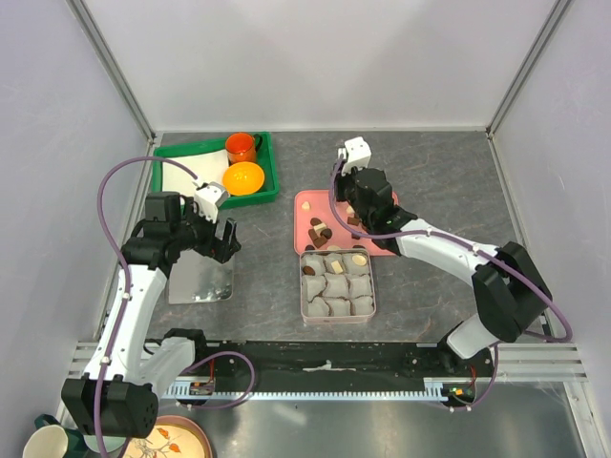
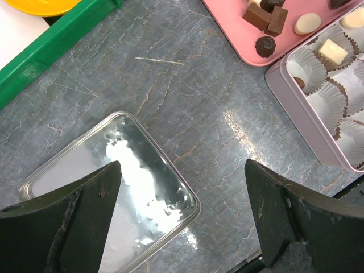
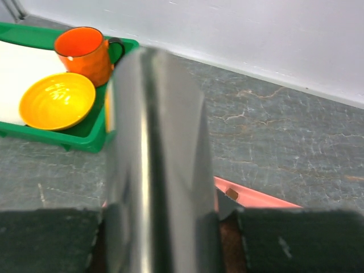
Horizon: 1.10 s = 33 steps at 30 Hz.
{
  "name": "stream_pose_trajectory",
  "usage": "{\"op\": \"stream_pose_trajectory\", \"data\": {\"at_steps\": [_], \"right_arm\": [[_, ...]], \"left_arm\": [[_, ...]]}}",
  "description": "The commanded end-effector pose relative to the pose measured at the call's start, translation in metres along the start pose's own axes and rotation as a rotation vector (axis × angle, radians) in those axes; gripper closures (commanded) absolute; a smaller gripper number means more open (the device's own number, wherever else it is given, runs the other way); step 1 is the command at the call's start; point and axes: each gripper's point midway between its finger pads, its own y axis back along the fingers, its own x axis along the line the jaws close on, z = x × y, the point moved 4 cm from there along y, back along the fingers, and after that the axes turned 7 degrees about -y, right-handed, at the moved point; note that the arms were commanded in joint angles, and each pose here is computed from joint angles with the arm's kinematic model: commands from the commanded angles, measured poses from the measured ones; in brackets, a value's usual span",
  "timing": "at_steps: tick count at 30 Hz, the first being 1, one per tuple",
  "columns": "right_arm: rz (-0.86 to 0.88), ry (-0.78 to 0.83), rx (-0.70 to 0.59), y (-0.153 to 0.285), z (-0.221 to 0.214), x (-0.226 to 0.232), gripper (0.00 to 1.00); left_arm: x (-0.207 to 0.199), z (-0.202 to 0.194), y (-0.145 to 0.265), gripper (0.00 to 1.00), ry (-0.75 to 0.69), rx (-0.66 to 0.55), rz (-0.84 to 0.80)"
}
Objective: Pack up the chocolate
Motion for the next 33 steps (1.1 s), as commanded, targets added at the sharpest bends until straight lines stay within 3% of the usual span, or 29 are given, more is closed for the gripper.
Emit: {"op": "stream_pose_trajectory", "data": {"at_steps": [1, 4, 8, 13, 22, 33], "right_arm": [[-0.038, -0.003, -0.101, -0.010, 0.015, -0.005, 0.84], [-0.058, -0.003, -0.102, -0.013, 0.009, -0.009, 0.83], [-0.070, -0.002, -0.096, -0.019, 0.004, -0.013, 0.67], [-0.065, -0.003, -0.085, -0.022, 0.000, -0.013, 0.55], [-0.084, -0.002, -0.072, -0.029, -0.009, -0.021, 0.47], [-0.074, -0.010, -0.060, -0.047, -0.021, -0.025, 0.47]], "left_arm": [[0.006, 0.010, 0.004, 0.04, -0.029, -0.023, 0.021], [0.007, 0.008, 0.003, 0.04, -0.029, -0.016, 0.021], [0.007, 0.010, 0.003, 0.04, -0.029, -0.018, 0.022], [0.008, 0.010, 0.002, 0.04, -0.030, -0.016, 0.026], [0.009, 0.009, 0.002, 0.04, -0.029, -0.011, 0.030], [0.010, 0.008, 0.002, 0.04, -0.036, -0.006, 0.038]]}}
